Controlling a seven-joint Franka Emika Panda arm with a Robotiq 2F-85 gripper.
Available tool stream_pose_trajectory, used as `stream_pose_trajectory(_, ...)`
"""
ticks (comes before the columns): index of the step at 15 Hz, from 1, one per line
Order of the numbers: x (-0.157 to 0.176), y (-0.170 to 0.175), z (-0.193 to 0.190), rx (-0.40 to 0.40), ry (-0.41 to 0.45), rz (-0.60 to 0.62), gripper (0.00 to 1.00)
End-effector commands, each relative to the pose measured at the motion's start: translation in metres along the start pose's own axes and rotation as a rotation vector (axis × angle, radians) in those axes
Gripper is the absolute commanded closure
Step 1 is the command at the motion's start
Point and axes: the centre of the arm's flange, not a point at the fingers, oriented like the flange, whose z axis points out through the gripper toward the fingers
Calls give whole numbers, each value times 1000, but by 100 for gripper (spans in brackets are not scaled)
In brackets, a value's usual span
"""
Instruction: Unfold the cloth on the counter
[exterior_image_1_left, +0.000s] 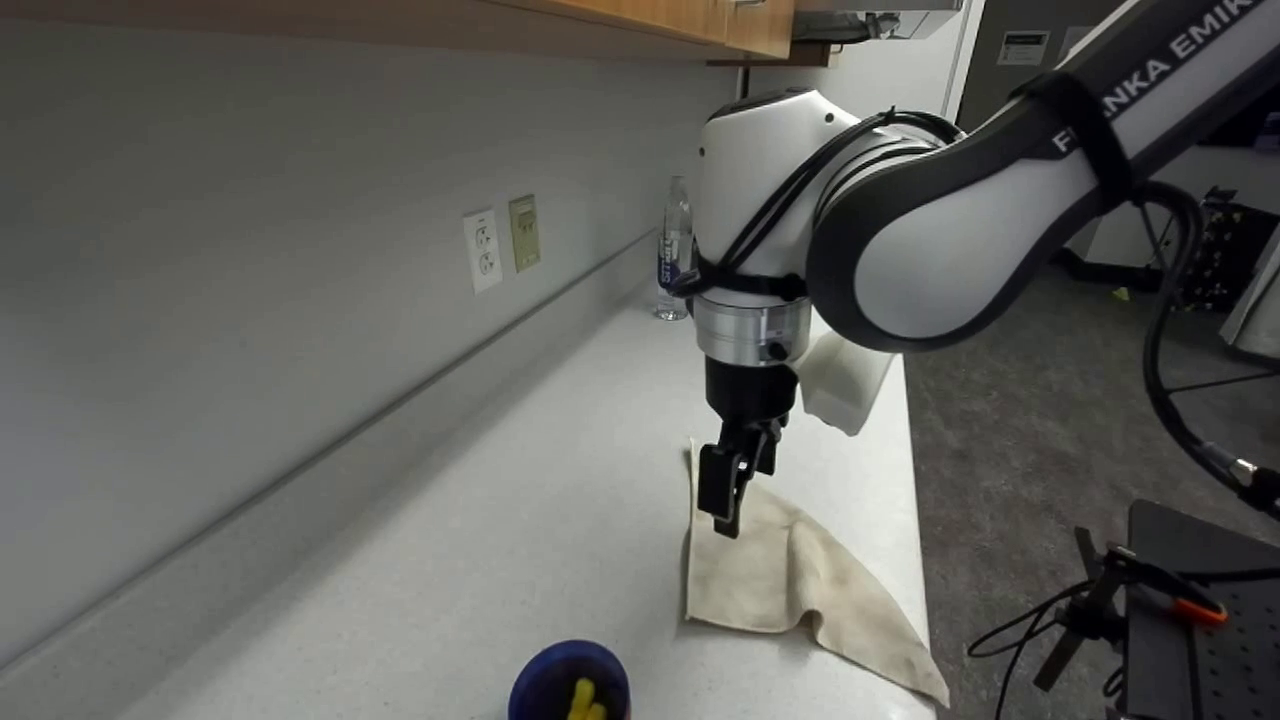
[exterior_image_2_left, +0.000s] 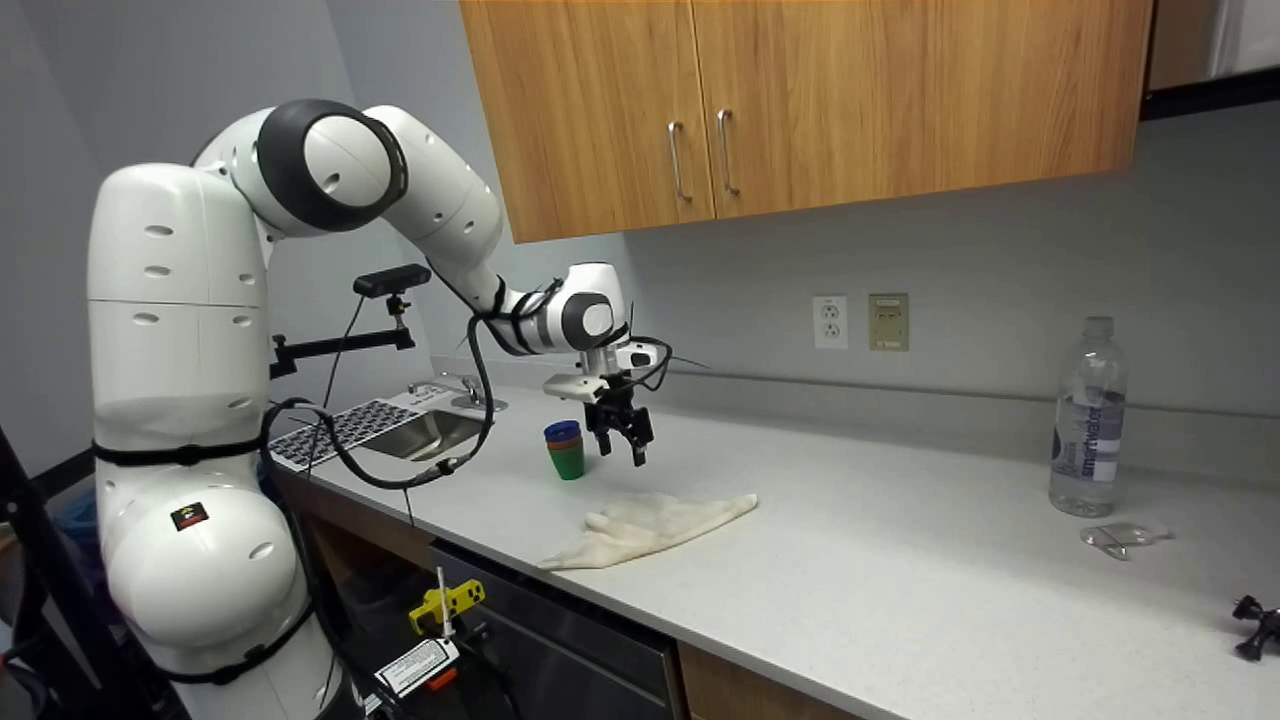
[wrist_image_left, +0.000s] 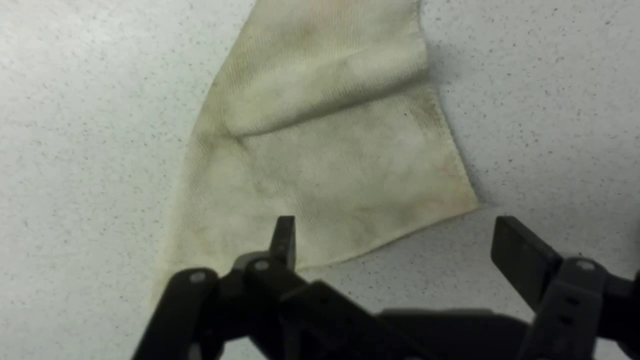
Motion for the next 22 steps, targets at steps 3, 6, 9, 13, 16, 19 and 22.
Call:
stream_pose_trajectory(3, -12, -22, -15, 62, -6, -50, 0)
stream_pose_trajectory(6, -6, -26, -7, 51, -4, -33, 0)
stream_pose_trajectory(9, 0, -24, -10, 38, 16, -31, 0)
stream_pose_trajectory(13, 1, -23, 8, 9, -11, -2, 1)
stream_pose_trajectory(16, -11, -28, 32, 14, -62, -9, 0)
stream_pose_trajectory(19, -9, -38, 50, 11, -65, -24, 0)
stream_pose_trajectory(22, 4, -45, 62, -3, -33, -33, 0)
